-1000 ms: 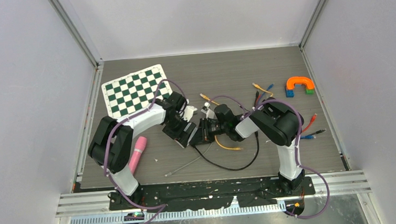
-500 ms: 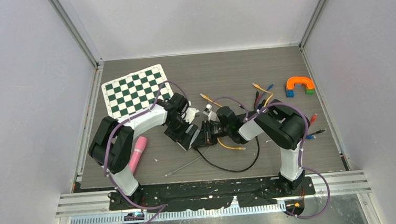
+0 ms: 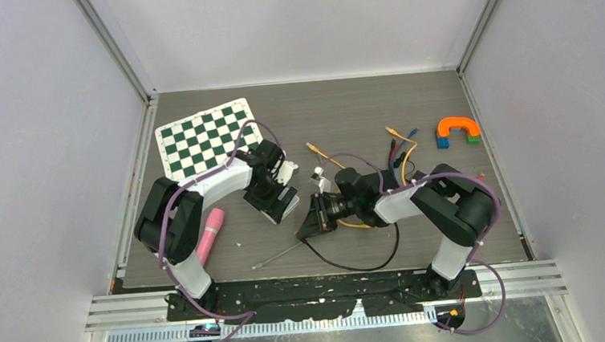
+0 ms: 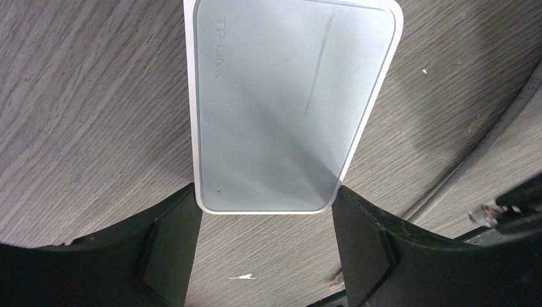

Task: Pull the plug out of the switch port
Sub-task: Place the connector at the center of the board.

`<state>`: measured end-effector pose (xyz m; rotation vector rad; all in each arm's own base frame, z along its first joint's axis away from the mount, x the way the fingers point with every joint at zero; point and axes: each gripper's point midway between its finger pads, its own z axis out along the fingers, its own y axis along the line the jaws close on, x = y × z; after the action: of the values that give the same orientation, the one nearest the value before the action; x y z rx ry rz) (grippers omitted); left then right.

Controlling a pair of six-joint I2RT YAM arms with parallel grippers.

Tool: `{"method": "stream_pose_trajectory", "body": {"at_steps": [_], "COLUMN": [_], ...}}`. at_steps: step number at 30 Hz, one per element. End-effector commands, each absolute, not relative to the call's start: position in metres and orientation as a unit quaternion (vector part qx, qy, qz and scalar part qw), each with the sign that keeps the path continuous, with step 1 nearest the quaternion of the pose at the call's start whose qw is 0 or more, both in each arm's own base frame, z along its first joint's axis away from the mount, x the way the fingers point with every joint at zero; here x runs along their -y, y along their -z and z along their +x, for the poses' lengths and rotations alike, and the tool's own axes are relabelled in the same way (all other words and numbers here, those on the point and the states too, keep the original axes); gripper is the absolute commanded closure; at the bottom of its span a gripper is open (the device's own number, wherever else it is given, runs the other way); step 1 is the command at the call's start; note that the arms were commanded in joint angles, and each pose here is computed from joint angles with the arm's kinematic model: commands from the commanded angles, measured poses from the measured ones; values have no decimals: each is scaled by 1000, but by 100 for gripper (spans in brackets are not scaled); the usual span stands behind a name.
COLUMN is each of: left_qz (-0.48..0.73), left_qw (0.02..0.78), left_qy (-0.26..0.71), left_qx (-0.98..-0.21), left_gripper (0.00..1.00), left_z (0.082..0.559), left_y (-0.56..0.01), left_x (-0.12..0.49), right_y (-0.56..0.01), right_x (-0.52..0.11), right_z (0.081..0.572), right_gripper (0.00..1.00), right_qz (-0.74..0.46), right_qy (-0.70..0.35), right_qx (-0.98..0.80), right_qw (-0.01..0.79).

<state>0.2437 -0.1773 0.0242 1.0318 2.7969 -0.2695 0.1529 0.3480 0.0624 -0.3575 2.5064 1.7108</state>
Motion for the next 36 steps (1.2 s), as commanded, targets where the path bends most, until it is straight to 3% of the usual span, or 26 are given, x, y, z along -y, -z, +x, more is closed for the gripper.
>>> {"method": "stream_pose_trajectory", "body": {"at_steps": [1, 10, 18, 24, 28, 30, 32, 35, 36], "left_qz": [345, 322, 283, 242, 217, 203, 190, 165, 148], "left_qw": [124, 172, 242, 325, 375, 393, 406, 417, 421], "left_qy": [107, 117, 130, 131, 142, 150, 155, 161, 150], "left_qx": [-924, -924, -919, -905, -890, -884, -880, -879, -882], "left_gripper": [15, 1, 1, 0, 0, 0, 0, 0, 0], "left_z": [251, 257, 265, 274, 275, 275, 273, 269, 270], "left_y": [-43, -59, -88, -122, -143, -150, -159, -166, -166], "left_x": [186, 189, 191, 184, 181, 180, 178, 172, 164], "right_y": [-125, -159, -186, -216, -207, -194, -175, -170, -166], "right_x": [-359, -343, -325, -310, -300, -293, -289, -272, -263], "right_z": [172, 197, 236, 313, 374, 403, 423, 432, 432], "right_gripper": [95, 95, 95, 95, 92, 83, 65, 51, 32], "right_qz": [-133, -92, -38, 22, 72, 94, 103, 101, 89], "right_qy": [-612, -588, -573, -554, -526, -513, -495, -462, -444], "right_qx": [-770, -774, -769, -766, -775, -780, -795, -806, -813], "right_qw": [122, 217, 280, 327, 342, 345, 336, 357, 366]}}
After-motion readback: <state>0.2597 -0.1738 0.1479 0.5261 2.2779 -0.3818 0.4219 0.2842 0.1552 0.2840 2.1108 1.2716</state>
